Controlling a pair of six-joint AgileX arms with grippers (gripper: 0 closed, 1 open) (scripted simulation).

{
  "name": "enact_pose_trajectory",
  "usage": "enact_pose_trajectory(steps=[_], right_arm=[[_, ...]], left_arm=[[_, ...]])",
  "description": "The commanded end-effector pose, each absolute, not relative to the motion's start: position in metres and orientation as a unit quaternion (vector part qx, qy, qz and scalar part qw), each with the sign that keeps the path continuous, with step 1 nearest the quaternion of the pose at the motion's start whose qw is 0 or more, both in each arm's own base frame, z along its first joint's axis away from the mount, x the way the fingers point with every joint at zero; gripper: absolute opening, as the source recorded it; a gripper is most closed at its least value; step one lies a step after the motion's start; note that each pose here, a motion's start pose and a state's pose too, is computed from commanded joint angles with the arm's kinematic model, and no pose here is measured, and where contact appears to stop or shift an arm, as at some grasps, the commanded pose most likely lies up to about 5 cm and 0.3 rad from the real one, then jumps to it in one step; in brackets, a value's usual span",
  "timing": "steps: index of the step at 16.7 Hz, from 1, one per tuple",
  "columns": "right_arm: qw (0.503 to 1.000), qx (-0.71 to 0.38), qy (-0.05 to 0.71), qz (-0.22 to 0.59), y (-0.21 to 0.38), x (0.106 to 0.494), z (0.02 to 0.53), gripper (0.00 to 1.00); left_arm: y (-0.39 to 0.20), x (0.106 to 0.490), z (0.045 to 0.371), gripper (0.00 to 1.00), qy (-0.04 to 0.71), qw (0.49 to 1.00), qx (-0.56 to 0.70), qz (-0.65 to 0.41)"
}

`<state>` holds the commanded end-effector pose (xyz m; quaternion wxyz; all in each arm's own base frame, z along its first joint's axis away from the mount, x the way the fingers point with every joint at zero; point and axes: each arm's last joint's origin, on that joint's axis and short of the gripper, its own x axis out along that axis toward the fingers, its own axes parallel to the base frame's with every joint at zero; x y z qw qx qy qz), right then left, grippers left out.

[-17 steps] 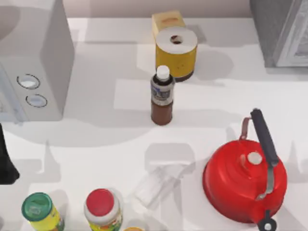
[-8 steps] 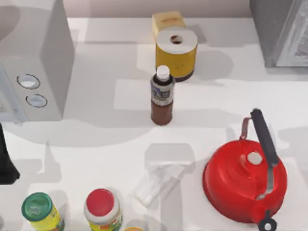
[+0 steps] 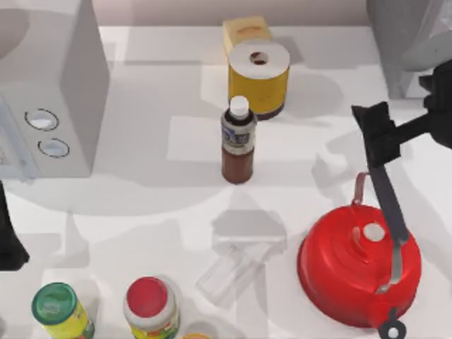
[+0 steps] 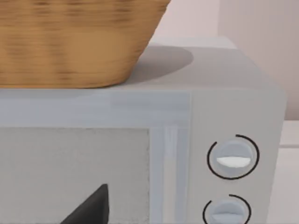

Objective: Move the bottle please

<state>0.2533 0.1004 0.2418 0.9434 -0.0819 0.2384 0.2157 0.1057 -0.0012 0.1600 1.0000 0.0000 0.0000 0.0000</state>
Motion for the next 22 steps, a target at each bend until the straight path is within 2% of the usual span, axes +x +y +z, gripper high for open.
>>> enact_pose_trajectory(steps=[4, 8, 17, 22], right_arm=[[0.905, -0.113, 0.278, 0.301, 0.158, 0.287, 0.222, 1.0], [0.875, -0.127, 0.31, 0.35, 0.194, 0.3, 0.198, 1.0], [0.871, -0.127, 0.315, 0.354, 0.204, 0.305, 0.192, 1.0], [0.869, -0.129, 0.317, 0.356, 0.238, 0.328, 0.162, 1.0]], left_arm=[[-0.001, 0.106, 0.16, 1.0, 0.0, 1.0, 0.0, 0.0], [-0.001, 0.106, 0.16, 1.0, 0.0, 1.0, 0.0, 0.0], [-0.001, 0.106, 0.16, 1.0, 0.0, 1.0, 0.0, 0.0], [-0.001, 0.106, 0.16, 1.0, 0.0, 1.0, 0.0, 0.0]])
